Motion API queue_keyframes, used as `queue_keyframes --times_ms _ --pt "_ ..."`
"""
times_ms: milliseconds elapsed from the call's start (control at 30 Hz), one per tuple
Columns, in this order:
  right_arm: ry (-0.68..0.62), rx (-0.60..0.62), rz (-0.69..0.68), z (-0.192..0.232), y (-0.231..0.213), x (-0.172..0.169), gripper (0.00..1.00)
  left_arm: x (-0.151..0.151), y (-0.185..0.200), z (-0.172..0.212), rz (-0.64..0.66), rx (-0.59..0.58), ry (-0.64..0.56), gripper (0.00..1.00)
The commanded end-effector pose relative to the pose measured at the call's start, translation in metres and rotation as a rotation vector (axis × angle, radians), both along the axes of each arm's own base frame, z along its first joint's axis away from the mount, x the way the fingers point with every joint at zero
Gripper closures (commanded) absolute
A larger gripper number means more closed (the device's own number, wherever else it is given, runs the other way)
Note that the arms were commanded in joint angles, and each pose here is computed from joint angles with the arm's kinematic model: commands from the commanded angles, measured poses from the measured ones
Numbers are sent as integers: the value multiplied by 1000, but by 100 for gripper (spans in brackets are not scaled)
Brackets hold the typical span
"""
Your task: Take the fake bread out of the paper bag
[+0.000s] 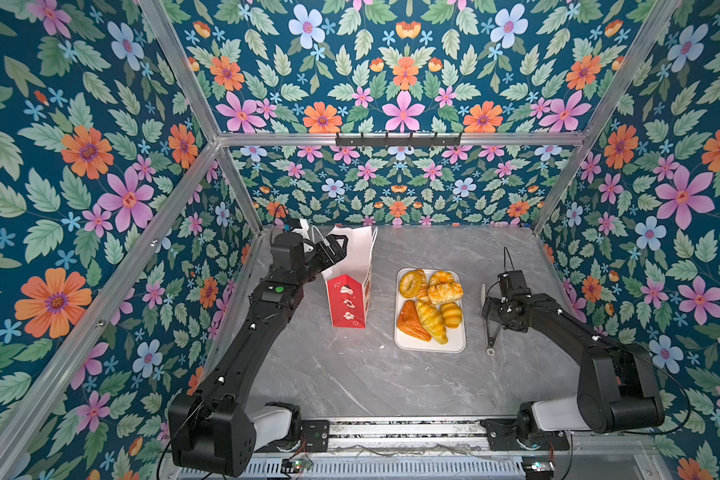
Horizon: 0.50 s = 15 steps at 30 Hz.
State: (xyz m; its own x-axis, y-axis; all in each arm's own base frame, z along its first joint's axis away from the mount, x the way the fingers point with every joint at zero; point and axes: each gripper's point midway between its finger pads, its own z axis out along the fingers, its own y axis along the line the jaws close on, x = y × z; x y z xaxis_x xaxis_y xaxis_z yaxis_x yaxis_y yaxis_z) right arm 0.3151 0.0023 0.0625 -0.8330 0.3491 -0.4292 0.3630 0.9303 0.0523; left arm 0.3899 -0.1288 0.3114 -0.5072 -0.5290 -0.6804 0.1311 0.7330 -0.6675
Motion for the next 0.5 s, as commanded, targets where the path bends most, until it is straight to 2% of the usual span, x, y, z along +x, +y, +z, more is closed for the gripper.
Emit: queue_keyframes --times_ms 0,367,467 --pt "-13 -8 3 3 -1 1 13 -6 17 8 55 72 -9 0" --pt "-43 -26 -13 9 -5 4 12 -52 58 79 183 172 -139 0" --pt "-94 -55 -27 21 -11 5 12 -74 84 110 293 233 -219 0"
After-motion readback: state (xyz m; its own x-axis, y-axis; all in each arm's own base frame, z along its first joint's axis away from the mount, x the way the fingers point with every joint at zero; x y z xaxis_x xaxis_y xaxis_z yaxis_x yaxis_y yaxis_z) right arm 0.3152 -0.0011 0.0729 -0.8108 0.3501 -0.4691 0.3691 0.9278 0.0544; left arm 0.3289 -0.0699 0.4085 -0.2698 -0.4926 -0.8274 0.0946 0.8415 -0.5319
